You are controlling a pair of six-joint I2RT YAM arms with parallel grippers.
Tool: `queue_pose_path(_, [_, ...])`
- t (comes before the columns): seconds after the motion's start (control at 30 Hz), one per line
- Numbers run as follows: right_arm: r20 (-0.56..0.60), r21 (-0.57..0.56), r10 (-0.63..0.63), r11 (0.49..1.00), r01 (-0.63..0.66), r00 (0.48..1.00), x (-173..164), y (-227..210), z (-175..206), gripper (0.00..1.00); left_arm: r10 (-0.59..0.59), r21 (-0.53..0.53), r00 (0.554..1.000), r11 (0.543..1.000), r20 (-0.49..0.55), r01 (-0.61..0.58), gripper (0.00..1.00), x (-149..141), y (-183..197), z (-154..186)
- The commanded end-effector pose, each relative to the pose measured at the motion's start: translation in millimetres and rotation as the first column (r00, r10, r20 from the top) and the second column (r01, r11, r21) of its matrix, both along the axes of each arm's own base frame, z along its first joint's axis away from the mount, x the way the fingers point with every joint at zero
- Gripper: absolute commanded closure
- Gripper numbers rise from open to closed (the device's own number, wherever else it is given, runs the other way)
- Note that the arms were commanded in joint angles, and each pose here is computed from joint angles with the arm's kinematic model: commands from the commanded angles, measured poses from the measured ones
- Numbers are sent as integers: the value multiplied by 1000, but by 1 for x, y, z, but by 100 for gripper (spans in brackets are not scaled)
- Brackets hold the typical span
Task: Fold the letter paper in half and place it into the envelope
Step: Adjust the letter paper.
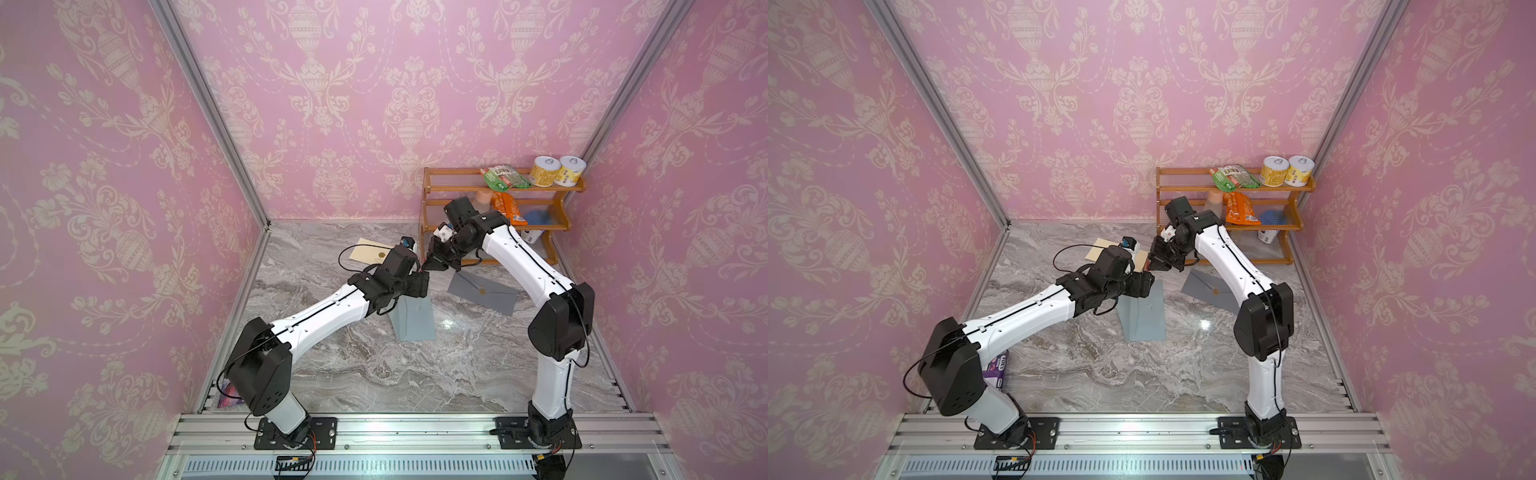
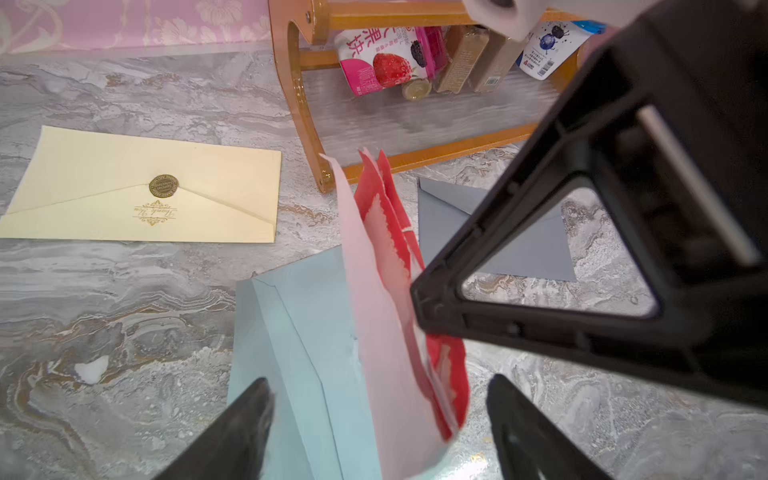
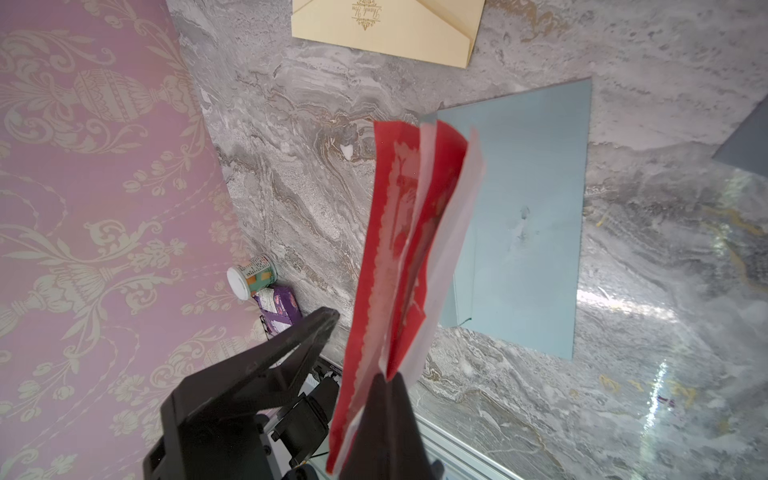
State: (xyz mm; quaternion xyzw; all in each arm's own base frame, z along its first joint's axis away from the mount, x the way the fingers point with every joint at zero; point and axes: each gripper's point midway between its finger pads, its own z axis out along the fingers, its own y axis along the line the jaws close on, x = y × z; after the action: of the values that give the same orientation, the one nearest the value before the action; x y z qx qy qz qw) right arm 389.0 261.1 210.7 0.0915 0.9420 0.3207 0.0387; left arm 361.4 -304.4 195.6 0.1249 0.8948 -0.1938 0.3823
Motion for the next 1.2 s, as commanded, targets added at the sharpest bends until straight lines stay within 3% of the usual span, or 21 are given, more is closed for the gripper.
queue_pose_path(0.0, [19, 45, -11, 999, 10, 1000, -4, 5, 20, 100, -36, 0, 999, 999, 12, 36, 40, 2, -8, 5])
queue_pose_path(0.13, [34, 65, -10, 998, 8, 999, -2, 7, 28, 99, -41, -4, 999, 999, 7, 41, 89, -1, -7, 3])
queue_pose_path(0.17, [40, 65, -8, 998, 5, 999, -2, 7, 30, 78, -42, 1, 999, 999, 1, 42, 100, -2, -6, 3])
queue_pose_path(0.27, [65, 28, -19, 999, 17, 998, 0, -6, 30, 10, -48, -11, 999, 999, -5, 48, 100, -6, 0, 6])
queue_pose_path(0.3, [79, 18, -26, 1000, 25, 997, 1, -11, 28, 0, -51, -34, 999, 998, -9, 51, 100, -8, 3, 8])
queue_pose_path(0.47, [118, -7, -1, 1000, 2, 993, -1, -26, 16, 0, -91, -186, 993, 980, -69, 77, 100, -23, 20, 14])
queue_pose_path(0.67, [214, -2, 79, 997, -80, 974, -5, -27, -1, 0, -184, -356, 973, 926, -142, 124, 100, -42, 37, 25])
queue_pose_path(0.8, [256, 101, 97, 987, -126, 962, -8, -12, -7, 0, -255, -390, 945, 907, -204, 161, 100, -55, 39, 22])
queue_pose_path(0.97, [264, 193, 71, 973, -125, 962, -11, -3, -13, 0, -270, -450, 941, 880, -204, 155, 100, -56, 36, 30])
queue_pose_path(1.17, [286, 391, -13, 914, -104, 958, -8, 13, 3, 0, -264, -523, 943, 843, -201, 124, 100, -46, 27, 32])
